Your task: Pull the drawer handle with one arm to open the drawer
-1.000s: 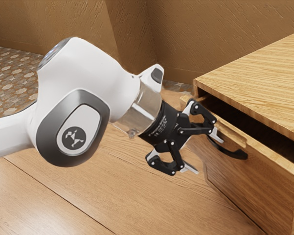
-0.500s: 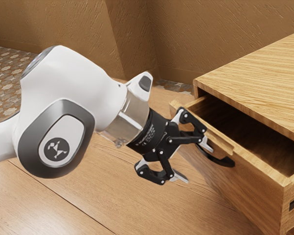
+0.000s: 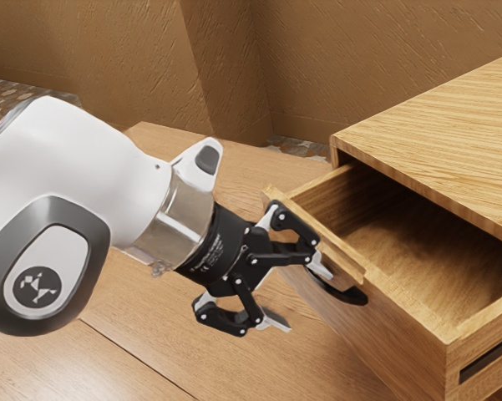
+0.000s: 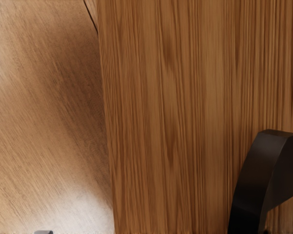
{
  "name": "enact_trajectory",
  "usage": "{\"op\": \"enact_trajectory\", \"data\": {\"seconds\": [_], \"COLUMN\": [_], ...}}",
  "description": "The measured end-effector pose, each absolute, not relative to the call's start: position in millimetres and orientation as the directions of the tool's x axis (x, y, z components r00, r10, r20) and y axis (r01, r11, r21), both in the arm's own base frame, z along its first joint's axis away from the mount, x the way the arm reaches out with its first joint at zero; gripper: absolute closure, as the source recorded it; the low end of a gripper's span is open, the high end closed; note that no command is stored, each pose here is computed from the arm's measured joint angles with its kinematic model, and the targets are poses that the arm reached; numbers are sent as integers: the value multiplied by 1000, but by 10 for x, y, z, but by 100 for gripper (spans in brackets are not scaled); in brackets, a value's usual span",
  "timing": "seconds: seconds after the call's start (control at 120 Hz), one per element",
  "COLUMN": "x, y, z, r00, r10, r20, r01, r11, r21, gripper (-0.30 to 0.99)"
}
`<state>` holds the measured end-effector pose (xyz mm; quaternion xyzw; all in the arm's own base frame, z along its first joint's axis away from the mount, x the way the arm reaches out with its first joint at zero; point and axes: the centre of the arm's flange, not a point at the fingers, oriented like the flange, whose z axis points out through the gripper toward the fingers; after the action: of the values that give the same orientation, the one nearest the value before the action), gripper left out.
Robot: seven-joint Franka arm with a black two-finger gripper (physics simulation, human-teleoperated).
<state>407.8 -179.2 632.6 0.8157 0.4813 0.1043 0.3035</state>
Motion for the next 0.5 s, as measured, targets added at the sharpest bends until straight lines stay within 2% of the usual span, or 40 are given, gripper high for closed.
{"op": "enact_trajectory", "data": {"seconds": [0.5], "x": [3764], "y": [-1669], "z": [6369], "r00": [513], "r10": [849], "r20": [-126], "r01": [745], "r11": [-368], "r21": [556], "gripper": [21]}}
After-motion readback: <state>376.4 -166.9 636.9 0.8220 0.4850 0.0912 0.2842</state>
